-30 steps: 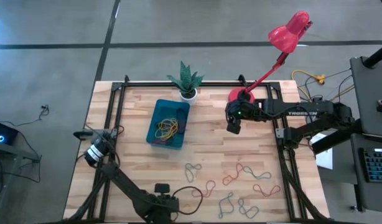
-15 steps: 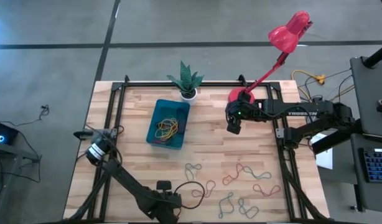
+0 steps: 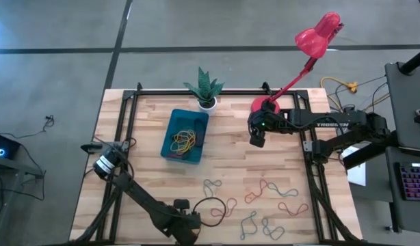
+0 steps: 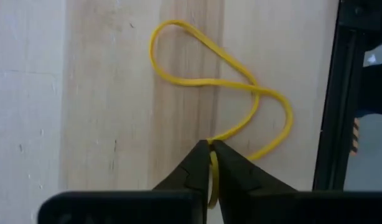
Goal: Pick and place rubber bands into bin
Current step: Put the yellow rubber band into the blue bin, then put the blue rubber band into the blue bin
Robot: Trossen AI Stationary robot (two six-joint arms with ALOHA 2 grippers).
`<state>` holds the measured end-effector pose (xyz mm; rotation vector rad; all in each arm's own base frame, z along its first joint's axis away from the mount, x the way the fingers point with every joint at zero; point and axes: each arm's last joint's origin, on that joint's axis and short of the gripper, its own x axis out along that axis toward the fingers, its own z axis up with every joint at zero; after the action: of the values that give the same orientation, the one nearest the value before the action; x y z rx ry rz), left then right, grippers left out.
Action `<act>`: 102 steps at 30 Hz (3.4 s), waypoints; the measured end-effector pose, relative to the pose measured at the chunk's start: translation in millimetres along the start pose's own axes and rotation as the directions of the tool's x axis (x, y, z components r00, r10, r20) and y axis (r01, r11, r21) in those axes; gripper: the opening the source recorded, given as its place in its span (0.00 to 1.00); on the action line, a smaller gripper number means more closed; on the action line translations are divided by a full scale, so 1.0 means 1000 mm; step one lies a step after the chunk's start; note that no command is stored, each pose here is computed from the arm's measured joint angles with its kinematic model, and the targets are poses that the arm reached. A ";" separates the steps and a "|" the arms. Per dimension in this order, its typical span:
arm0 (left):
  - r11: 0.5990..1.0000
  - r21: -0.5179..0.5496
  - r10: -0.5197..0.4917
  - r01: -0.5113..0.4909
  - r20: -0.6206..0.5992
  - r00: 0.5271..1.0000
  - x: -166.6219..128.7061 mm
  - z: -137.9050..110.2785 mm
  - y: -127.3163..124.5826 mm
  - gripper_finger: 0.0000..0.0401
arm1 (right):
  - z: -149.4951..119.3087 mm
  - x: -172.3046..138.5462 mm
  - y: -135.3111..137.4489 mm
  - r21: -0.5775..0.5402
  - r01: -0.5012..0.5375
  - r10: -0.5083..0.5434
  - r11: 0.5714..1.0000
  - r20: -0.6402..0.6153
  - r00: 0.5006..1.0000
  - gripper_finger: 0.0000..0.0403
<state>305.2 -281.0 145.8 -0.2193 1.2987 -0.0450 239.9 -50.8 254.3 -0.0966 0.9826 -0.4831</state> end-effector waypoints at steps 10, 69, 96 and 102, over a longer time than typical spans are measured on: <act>0.968 0.056 0.251 -0.246 -0.127 0.960 -0.093 -0.005 0.046 0.00 | 0.004 0.000 -0.001 0.016 0.003 -0.004 1.000 0.040 0.999 0.46; 0.965 0.240 0.018 -0.101 0.326 0.945 -0.044 0.105 0.146 0.40 | -0.001 0.002 0.000 -0.001 0.007 -0.007 1.000 0.002 1.000 0.46; 0.980 0.198 0.020 -0.038 0.092 0.996 -0.007 0.087 0.168 0.01 | -0.010 0.002 0.000 0.024 0.011 -0.009 1.000 -0.088 0.996 0.46; 0.986 0.163 -0.031 0.037 -0.042 0.999 -0.032 0.074 0.167 0.00 | -0.010 0.002 -0.001 0.023 0.011 -0.009 1.000 -0.080 0.997 0.46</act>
<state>352.4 -102.8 163.6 -0.1005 1.3228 -0.1851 232.7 -50.7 247.7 -0.0612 1.0550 -0.5114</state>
